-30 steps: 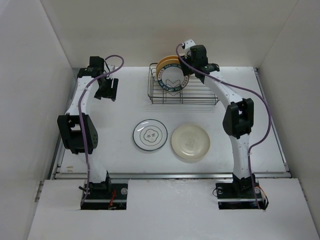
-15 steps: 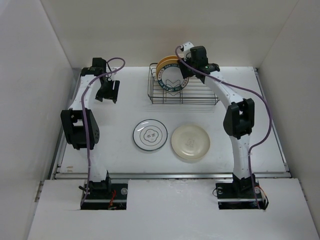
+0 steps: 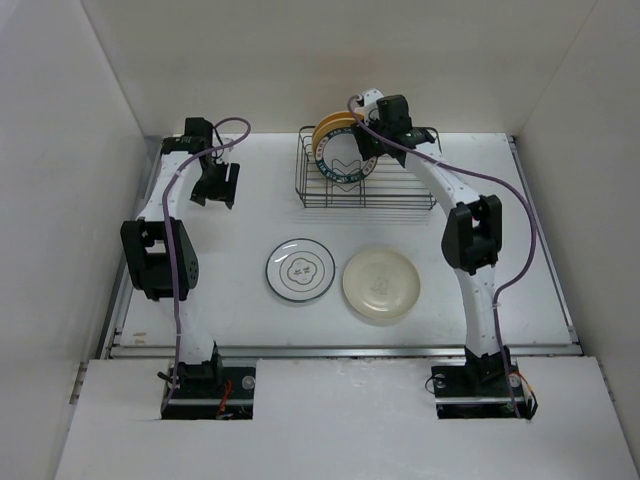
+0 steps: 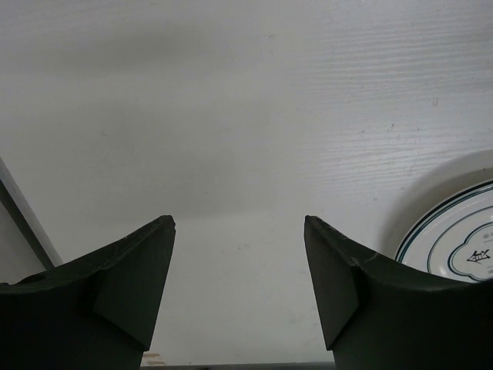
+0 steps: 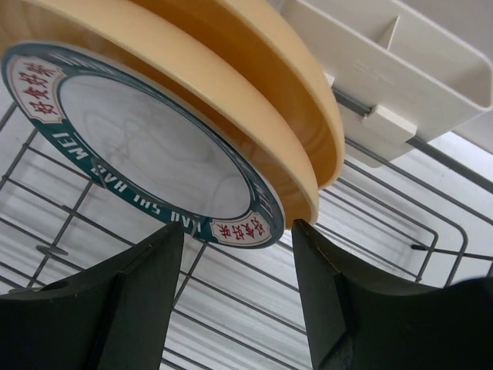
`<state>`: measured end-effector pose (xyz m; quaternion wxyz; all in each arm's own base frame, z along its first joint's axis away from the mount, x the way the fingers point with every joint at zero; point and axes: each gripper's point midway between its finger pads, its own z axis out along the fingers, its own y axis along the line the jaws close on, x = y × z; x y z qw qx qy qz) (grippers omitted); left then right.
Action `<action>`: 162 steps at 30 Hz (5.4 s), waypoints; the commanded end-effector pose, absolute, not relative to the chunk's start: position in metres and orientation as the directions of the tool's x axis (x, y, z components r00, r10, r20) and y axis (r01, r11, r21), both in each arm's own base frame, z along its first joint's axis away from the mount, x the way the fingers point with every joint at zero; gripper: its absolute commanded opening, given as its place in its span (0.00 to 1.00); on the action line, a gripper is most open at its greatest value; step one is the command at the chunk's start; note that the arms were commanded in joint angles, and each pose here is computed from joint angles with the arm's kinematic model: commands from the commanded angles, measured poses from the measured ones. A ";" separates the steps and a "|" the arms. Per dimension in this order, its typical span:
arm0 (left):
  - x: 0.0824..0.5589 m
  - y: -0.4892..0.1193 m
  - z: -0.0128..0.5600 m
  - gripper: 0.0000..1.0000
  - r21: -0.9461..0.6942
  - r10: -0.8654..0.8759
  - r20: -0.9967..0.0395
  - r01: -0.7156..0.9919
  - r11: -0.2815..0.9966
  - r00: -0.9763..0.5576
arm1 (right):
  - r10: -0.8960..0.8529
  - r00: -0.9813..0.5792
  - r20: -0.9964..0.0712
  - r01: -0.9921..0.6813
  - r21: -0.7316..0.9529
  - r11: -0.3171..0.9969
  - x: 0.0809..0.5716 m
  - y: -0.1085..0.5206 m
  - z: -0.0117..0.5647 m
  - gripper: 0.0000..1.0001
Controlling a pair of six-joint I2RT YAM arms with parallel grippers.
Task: Unload the plates from the dish rack
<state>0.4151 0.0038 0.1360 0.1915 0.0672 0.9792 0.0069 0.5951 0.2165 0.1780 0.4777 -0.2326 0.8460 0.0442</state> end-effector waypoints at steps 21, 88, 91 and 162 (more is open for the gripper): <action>0.402 0.005 0.174 0.65 0.060 0.146 -0.455 0.133 0.989 -0.878 | -0.280 -0.414 -0.866 -0.438 -0.080 0.896 0.622 0.234 0.155 0.76; 0.355 -0.012 0.190 0.65 -0.031 0.126 -0.468 0.158 0.987 -0.875 | -0.391 -0.568 -0.724 -0.677 0.141 0.723 0.380 0.325 0.194 1.00; 0.352 -0.011 0.190 0.65 -0.023 0.126 -0.466 0.154 0.988 -0.876 | -0.146 -0.513 -0.846 -0.513 0.166 0.842 0.409 0.300 0.261 1.00; 0.419 -0.067 0.182 0.65 -0.102 0.198 -0.432 0.266 0.959 -0.880 | 0.148 -0.777 -0.612 -0.012 0.250 0.968 0.541 0.099 0.128 0.35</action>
